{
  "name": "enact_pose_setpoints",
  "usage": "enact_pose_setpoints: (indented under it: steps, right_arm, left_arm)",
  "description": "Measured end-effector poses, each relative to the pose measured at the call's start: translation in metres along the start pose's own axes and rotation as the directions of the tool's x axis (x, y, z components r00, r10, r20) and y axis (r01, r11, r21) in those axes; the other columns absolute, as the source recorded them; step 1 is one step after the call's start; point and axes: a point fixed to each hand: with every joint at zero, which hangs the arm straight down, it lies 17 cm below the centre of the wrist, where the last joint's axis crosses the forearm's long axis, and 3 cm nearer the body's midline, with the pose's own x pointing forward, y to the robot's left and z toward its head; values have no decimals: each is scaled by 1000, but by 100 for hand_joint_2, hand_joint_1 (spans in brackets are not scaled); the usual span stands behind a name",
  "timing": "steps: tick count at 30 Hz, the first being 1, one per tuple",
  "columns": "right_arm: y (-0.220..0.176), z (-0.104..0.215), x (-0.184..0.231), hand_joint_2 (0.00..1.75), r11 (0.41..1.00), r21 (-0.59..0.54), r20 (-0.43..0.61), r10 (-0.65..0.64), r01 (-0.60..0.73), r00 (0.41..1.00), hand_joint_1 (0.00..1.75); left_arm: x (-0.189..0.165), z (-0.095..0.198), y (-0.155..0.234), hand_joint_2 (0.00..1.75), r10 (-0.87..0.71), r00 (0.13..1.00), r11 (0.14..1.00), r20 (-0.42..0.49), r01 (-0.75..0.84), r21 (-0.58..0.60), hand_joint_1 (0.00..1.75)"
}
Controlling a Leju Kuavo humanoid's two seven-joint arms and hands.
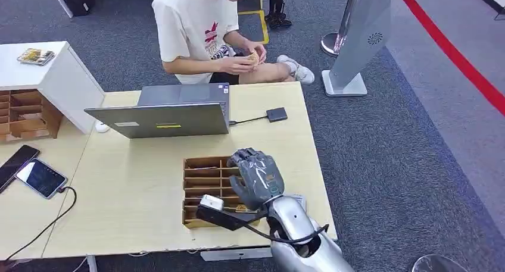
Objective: Pass the card to the sensor for recognition and then transmit it.
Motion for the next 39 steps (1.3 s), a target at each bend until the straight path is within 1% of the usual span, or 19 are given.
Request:
enact_pose_setpoints:
  steps: [1, 14, 15, 16, 18, 20, 22, 25, 29, 36, 39]
  right_arm:
    - [1, 0, -1, 175, 1000, 3, -1, 2, -2, 1000, 86]
    - [4, -7, -19, 175, 1000, 15, -47, 26, -26, 999, 93]
    - [3, -7, -20, 175, 1000, 15, -50, 28, -27, 998, 93]
    - [3, -8, -22, 175, 999, 15, -54, 29, -28, 998, 89]
    - [4, -8, -24, 175, 999, 18, -61, 33, -31, 998, 93]
    - [5, -8, -26, 175, 999, 21, -64, 40, -38, 997, 91]
    - [6, -8, -28, 175, 999, 25, -67, 43, -42, 997, 94]
    - [8, -8, -32, 175, 998, 32, -76, 52, -50, 996, 91]
    - [11, -8, -40, 175, 998, 39, -94, 60, -56, 994, 93]
    - [16, -6, -49, 175, 997, 55, -113, 67, -61, 991, 87]
    - [19, -6, -51, 175, 996, 62, -116, 70, -63, 991, 89]
  left_arm:
    - [0, 0, 0, 0, -1, 1000, 1000, 1, 1, 0, 0]
    - [1, 0, 0, 0, -16, 1000, 1000, 5, 16, -2, 0]
    - [1, 0, 0, 0, -18, 1000, 1000, 6, 18, -2, 0]
    - [1, 0, 0, 0, -20, 1000, 1000, 6, 20, -2, 0]
    - [1, 0, 0, 0, -23, 1000, 1000, 7, 23, -2, 0]
    - [1, 0, 0, 0, -26, 1000, 1000, 8, 26, -3, 0]
    - [1, 0, 0, 0, -27, 1000, 1000, 8, 27, -3, 0]
    - [0, 0, 0, 0, -28, 1000, 1000, 7, 28, -3, 0]
    - [-1, -1, 1, 0, -30, 1000, 1000, 6, 30, -6, 0]
    - [-7, -1, -1, 0, -38, 999, 999, -4, 38, -11, 0]
    - [-7, -1, -1, 0, -42, 999, 999, -3, 42, -11, 0]
